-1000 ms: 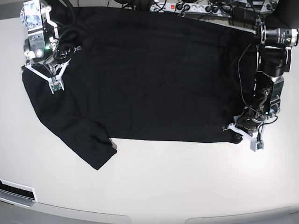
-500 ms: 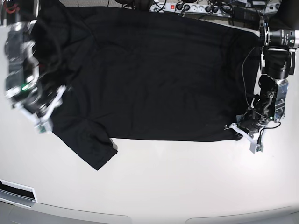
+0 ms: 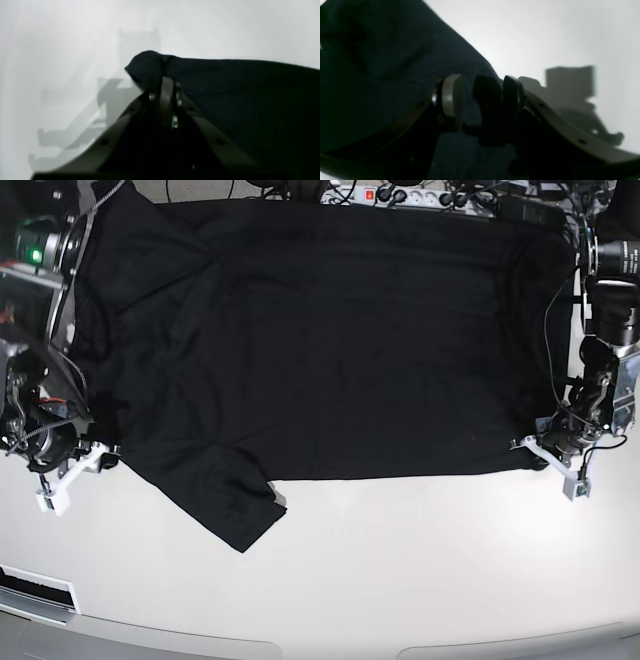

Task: Layout the t-shirt on the table in an organized manner, then fold the t-shirt properly
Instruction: 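Grasp the corners of the shirt's opposite edge with both grippers, then lift the grasped edge and fold it over toward the arms with both grippers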

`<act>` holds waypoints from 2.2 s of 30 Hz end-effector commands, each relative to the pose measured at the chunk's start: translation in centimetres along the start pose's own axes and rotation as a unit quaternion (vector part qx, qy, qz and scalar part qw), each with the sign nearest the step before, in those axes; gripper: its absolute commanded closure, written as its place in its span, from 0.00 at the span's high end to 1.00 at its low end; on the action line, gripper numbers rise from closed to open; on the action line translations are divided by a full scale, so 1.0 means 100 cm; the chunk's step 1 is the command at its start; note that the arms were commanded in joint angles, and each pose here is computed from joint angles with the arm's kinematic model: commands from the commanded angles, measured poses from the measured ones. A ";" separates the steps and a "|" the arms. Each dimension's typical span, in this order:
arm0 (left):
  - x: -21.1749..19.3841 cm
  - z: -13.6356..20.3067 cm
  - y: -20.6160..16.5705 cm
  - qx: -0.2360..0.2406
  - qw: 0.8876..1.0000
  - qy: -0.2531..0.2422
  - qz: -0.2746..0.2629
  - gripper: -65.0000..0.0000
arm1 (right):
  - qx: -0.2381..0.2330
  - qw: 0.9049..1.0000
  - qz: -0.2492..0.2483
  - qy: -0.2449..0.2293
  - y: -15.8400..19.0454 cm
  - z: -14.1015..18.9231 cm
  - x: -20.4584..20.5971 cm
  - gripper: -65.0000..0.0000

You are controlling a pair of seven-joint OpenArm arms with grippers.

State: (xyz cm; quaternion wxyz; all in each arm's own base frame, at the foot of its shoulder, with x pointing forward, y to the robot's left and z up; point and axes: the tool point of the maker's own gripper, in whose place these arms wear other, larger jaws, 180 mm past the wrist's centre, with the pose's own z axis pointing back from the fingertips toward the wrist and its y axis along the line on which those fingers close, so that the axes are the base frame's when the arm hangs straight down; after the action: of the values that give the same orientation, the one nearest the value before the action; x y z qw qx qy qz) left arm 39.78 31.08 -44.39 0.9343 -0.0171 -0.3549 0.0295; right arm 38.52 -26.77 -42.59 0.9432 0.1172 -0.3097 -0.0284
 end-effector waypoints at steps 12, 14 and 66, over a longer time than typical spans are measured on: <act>0.015 0.003 -0.006 -0.025 1.000 -0.013 -0.001 0.00 | -0.045 0.998 -0.035 -0.019 -0.016 -0.012 0.014 0.45; 0.013 0.003 -0.007 -0.026 1.000 -0.009 -0.001 0.00 | -0.043 0.998 -0.036 -0.019 -0.012 -0.016 0.007 0.45; 0.077 0.067 -0.013 -0.223 0.973 -0.061 0.007 0.00 | 0.006 0.975 0.211 -0.071 0.020 0.093 0.012 0.00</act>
State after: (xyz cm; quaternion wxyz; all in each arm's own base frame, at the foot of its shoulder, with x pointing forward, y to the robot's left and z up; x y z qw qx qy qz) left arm 39.78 29.64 -36.61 0.8971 -0.2277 -0.3764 -0.0400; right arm 32.82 -25.98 -36.15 0.9132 0.0667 -0.3682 0.1611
